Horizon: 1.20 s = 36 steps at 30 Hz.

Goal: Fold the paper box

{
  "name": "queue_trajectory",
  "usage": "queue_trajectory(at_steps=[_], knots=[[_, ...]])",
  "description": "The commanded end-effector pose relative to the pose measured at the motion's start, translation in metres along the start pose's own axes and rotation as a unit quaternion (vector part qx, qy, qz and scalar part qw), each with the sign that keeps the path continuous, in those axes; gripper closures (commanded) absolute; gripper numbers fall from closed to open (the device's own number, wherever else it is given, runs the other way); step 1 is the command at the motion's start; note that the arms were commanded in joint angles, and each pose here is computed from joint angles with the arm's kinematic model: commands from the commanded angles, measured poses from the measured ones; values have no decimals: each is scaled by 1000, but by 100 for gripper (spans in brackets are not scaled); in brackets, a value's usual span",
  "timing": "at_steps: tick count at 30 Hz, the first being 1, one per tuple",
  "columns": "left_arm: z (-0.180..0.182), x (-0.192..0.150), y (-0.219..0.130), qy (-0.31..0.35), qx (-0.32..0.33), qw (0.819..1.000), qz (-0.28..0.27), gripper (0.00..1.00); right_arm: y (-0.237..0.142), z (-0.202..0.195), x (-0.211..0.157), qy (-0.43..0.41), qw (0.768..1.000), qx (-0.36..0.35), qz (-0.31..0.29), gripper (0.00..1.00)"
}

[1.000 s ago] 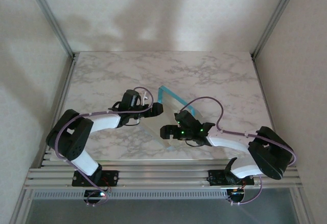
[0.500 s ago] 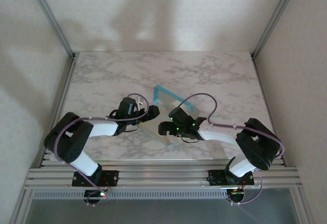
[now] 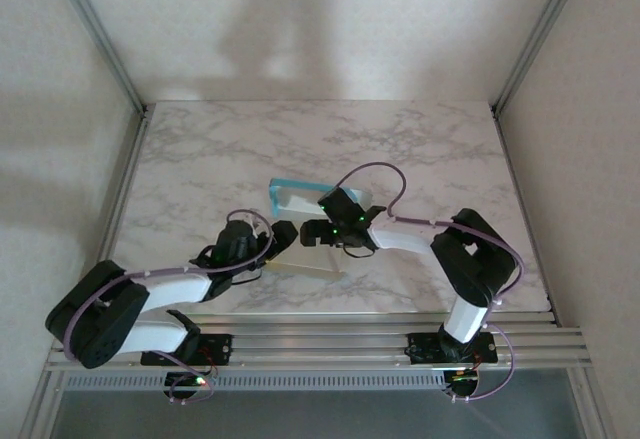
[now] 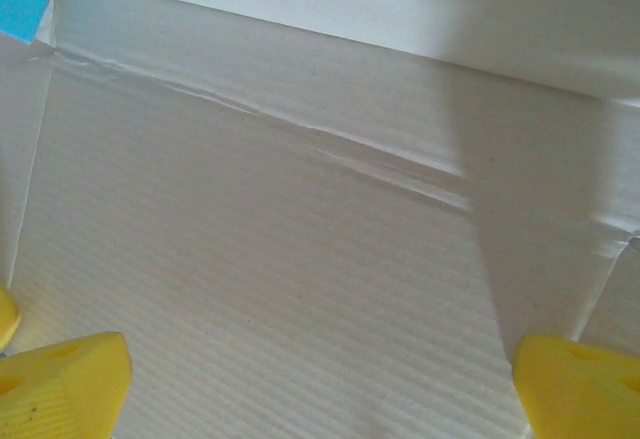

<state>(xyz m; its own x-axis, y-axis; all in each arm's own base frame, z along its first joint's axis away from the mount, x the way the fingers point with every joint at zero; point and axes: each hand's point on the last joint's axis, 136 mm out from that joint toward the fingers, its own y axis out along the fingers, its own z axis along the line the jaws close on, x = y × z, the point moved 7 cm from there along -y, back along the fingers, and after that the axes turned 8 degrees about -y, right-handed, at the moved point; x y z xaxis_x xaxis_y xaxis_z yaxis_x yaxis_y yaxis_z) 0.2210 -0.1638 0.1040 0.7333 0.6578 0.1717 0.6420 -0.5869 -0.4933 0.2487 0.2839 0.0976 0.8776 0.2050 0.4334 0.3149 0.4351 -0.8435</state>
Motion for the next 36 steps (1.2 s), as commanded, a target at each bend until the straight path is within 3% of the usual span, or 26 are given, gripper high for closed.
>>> queue_trajectory(at_steps=[1,5,10,20,25,28,36], knots=[[-13,7,-12,-16,-43,998,-49,1,1,10,14,-40,998,38,-9,2],[-27,11,-28,6,-76,994,-74,1,-11,16,16,-91,994,65,-14,2],[-42,15,-36,84,-73,990,-84,1,-34,10,7,-110,991,76,-17,5],[-44,-3,-3,214,-45,975,39,1,-89,-17,5,-60,995,63,-51,9],[-37,-10,11,217,-46,973,64,1,-88,-35,7,10,997,23,-68,10],[-30,-12,17,206,-41,975,65,1,-79,-38,6,55,993,35,-95,8],[-12,-20,23,116,-25,993,26,1,-59,-50,6,116,984,17,-133,6]])
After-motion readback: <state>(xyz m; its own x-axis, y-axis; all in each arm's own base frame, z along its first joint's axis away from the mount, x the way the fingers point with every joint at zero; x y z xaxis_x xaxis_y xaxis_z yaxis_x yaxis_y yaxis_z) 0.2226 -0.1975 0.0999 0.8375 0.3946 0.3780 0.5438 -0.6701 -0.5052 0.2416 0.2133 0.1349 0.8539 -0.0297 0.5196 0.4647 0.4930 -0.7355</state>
